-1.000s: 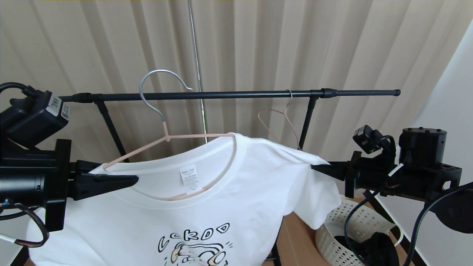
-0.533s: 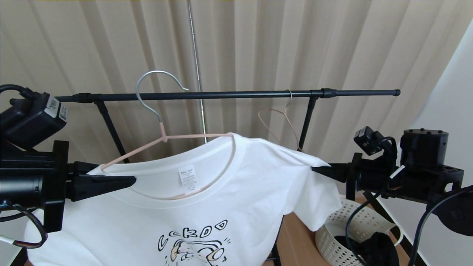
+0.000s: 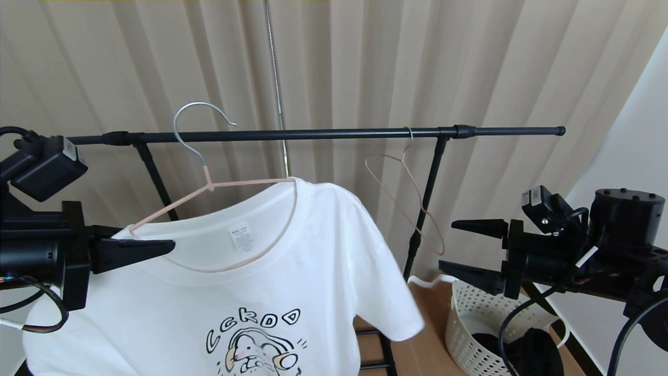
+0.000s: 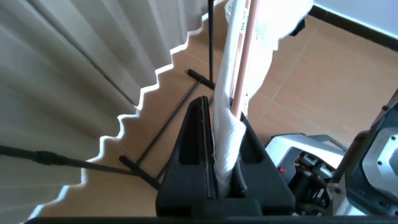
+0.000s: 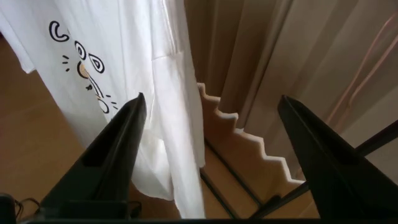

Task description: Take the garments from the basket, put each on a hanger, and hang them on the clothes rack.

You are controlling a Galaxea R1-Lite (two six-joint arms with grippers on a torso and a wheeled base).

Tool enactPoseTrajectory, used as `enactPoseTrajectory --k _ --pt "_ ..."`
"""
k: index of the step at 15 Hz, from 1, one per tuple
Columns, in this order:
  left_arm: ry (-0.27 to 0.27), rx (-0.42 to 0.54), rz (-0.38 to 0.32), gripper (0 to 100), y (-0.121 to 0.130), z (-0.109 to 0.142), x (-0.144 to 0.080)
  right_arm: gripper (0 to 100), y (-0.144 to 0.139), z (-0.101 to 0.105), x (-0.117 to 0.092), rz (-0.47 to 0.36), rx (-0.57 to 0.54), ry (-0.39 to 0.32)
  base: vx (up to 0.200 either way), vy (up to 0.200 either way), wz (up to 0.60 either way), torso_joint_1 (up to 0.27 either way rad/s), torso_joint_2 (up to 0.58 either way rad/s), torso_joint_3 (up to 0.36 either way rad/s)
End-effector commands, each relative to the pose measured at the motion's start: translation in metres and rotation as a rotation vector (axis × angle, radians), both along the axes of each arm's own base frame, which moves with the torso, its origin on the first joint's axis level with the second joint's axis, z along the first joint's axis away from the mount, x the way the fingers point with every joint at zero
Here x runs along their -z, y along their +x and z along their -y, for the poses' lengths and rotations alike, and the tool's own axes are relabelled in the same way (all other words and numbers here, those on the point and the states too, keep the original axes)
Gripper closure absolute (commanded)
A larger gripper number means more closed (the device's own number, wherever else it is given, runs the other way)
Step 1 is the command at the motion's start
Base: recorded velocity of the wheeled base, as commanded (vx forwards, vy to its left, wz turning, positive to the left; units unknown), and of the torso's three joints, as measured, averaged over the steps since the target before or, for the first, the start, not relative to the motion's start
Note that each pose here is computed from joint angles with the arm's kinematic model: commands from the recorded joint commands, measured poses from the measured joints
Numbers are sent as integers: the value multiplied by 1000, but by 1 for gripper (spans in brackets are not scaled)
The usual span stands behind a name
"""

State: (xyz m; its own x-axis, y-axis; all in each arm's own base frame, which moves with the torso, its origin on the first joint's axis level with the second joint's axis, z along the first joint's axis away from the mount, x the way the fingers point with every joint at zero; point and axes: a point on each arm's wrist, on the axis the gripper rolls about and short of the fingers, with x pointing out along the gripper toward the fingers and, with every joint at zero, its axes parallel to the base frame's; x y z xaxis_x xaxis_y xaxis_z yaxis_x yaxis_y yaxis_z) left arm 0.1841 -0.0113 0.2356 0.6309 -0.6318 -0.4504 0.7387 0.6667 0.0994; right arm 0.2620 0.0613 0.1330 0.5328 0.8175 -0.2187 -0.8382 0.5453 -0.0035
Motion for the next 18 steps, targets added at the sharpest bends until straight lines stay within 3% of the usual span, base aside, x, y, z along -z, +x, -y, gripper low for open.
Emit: enactPoseTrajectory --k 1,5,8,10,14,16,18 --pt "-14 -21 -34 100 7 -2 6 0 -3 0 -5 19 1 3 0 0 0 0 0 0" --pt "-52 -55 -66 100 22 -2 10 0 3 -1 -13 1 36 37 0 0 0 0 0 0" --pt "-92 -74 -141 100 42 11 15 0 3 -1 -14 -11 51 48 0 0 0 0 0 0" --pt "-53 -135 -177 100 62 23 18 0 4 -1 -15 -8 51 48 0 0 0 0 0 0" --pt "-40 -121 -195 100 95 36 22 0 4 -1 -15 -6 51 49 0 0 0 0 0 0" --pt "-55 -128 -212 100 111 40 25 0 4 -1 -16 -5 52 49 0 0 0 0 0 0" --pt "-113 -173 -261 100 141 45 30 0 4 -1 -16 -5 52 49 0 0 0 0 0 0"
